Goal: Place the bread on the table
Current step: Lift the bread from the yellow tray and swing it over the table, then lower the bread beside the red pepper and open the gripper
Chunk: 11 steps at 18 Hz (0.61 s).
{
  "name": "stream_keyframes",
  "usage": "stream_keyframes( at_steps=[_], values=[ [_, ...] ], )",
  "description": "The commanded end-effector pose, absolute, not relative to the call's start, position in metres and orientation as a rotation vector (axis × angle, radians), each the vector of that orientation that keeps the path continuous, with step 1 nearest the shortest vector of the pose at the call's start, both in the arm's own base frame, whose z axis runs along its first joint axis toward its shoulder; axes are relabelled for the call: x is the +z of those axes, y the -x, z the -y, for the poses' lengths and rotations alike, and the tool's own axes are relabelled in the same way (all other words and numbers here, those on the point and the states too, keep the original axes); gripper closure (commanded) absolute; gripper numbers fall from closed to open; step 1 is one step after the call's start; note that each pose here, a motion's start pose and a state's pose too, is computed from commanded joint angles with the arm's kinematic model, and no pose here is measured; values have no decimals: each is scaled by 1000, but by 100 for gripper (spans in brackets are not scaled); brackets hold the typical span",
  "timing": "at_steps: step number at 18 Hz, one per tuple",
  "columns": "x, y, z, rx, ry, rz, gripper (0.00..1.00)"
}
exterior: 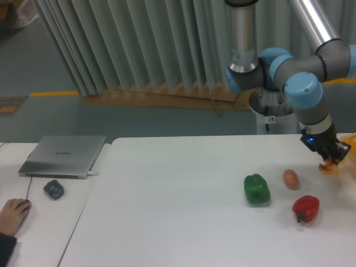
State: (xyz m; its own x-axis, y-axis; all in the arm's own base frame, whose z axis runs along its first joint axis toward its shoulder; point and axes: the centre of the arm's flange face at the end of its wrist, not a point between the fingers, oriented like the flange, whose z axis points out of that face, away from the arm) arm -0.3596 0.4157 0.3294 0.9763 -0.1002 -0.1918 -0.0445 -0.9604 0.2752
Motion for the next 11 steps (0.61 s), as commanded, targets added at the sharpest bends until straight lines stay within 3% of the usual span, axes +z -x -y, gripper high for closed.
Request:
stream_keyframes(
  at_steps=[11],
  values=[
    [344,346,-416,-291,-2902,184,0]
  ],
)
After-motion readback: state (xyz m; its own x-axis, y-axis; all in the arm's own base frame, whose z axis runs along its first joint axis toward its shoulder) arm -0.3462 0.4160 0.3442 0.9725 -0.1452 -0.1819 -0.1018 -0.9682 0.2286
